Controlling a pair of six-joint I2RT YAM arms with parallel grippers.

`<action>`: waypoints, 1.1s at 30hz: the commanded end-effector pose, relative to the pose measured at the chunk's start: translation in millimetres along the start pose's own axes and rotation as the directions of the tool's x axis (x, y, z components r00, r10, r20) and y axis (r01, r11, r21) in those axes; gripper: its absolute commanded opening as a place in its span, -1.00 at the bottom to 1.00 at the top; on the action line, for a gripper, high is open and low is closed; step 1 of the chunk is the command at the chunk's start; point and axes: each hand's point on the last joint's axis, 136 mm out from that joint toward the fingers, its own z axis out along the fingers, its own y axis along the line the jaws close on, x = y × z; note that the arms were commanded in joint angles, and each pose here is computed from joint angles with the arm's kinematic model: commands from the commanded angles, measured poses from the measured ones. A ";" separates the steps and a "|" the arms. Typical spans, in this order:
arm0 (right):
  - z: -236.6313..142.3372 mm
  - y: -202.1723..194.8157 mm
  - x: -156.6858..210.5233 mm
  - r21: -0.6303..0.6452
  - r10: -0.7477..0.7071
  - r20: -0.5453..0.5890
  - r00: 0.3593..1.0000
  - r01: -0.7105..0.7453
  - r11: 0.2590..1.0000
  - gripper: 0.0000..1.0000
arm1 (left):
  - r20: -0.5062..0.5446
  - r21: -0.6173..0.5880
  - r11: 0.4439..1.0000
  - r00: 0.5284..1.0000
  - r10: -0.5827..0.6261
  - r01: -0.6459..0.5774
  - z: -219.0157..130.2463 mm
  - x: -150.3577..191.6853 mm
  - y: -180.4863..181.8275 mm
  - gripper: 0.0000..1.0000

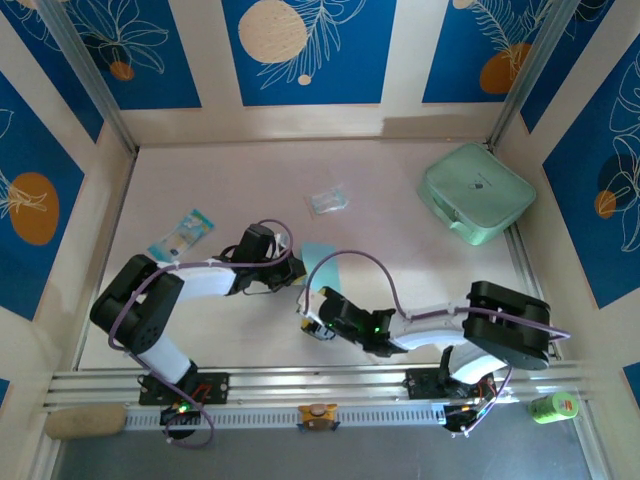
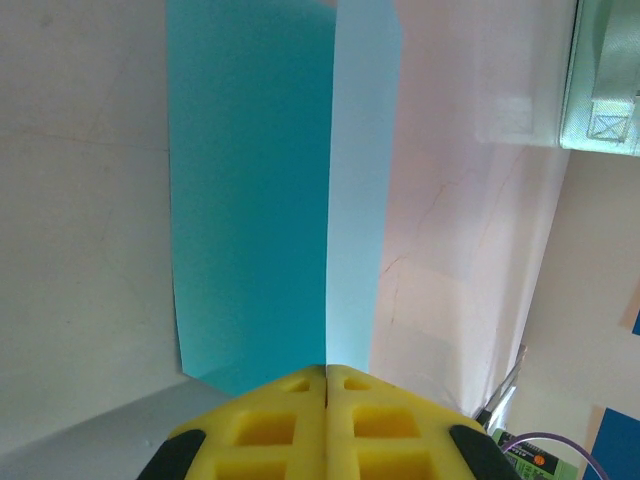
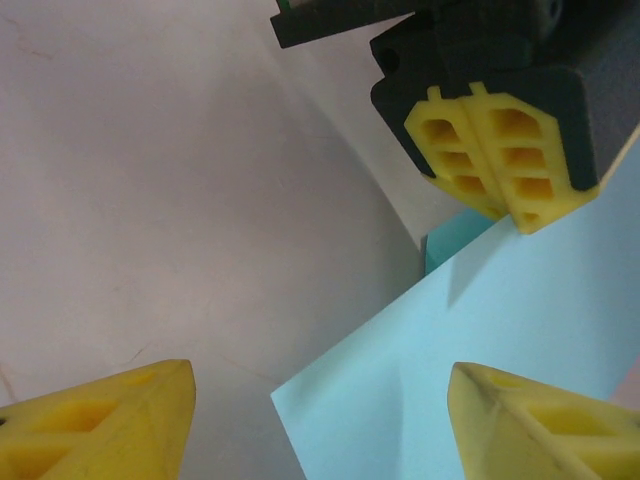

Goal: Fold a paper plane with a square sheet of paper (pick it up from the middle)
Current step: Third fold the triangle at the center of the table.

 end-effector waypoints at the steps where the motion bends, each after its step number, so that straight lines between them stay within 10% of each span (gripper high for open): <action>1: 2.2 -13.3 -18.6 0.112 -0.032 0.047 0.998 0.026 0.993 0.30 | 0.012 0.009 1.000 1.000 0.005 -0.005 -1.8 -6.9 -7.8 -0.99; 15: -8.7 -14.0 -3.7 0.118 0.021 0.023 1.000 -0.024 0.993 -0.48 | 0.015 -0.004 1.000 1.000 -0.004 0.004 -0.7 -5.9 -2.2 -0.98; 33: -12.8 -16.4 -3.2 0.099 0.087 0.033 0.996 -0.090 0.991 -0.80 | 0.019 -0.010 1.000 1.000 -0.010 0.010 0.0 -6.7 -0.5 -0.98</action>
